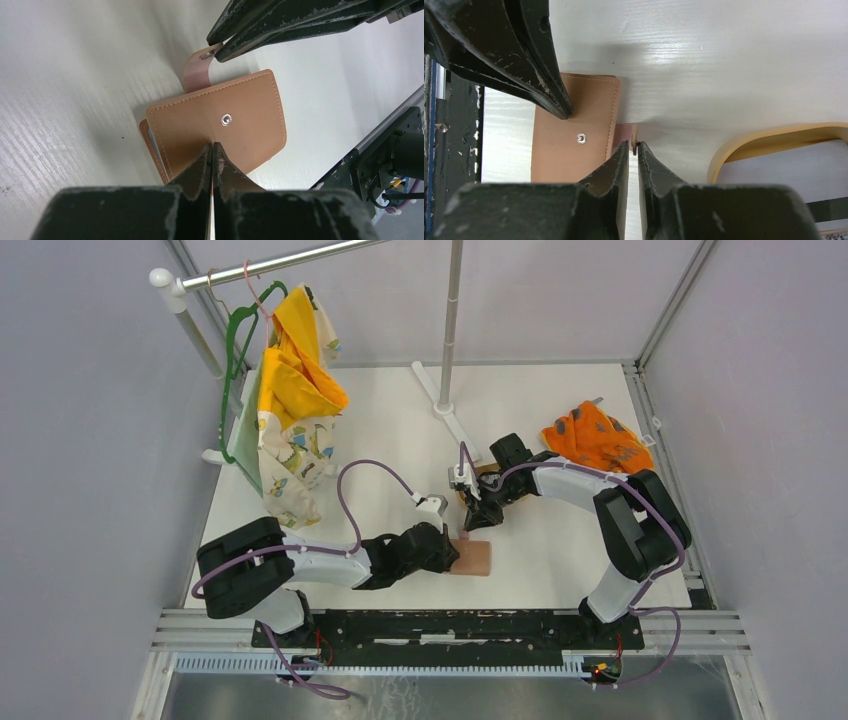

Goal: Put the credit cards into the card holder
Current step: Close the card holder at the center of the board.

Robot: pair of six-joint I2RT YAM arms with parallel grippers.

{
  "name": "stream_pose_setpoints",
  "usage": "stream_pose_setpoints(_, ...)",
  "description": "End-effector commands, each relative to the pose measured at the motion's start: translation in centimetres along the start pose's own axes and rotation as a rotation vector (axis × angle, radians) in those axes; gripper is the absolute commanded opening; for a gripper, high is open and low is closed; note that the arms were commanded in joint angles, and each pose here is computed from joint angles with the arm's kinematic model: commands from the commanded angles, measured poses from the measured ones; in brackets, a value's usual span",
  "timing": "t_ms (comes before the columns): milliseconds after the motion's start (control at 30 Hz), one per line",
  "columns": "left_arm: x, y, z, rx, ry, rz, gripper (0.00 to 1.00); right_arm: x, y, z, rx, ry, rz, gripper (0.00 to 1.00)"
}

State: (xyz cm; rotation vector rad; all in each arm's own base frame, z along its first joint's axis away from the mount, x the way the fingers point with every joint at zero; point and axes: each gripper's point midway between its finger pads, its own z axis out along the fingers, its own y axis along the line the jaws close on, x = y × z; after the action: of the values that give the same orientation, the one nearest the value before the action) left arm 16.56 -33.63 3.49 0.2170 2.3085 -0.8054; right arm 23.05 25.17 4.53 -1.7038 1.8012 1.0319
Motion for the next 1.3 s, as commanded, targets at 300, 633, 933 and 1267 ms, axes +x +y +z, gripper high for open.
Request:
stream_pose_setpoints(300,0.3,0.6,0.4,-0.024,0.016,0.015,0.03,-1.8,0.2,-0.9,0.013,-0.045,-0.043,0.0)
stream_pose_setpoints(633,0.7,1.1,0.6,-0.043,0.031,-0.026,0.02,-0.7,2.6,-0.9,0.015,-0.01,-0.138,0.0)
stream_pose_setpoints(933,0.7,0.7,0.7,-0.024,0.036,-0.037,0.02,0.3,3.5,0.0,0.055,0.091,-0.251,0.0)
stream_pose_setpoints(1267,0.7,0.6,0.6,-0.017,0.038,-0.04,0.02,0.8,3.4,-0.3,0.123,0.152,-0.366,0.0)
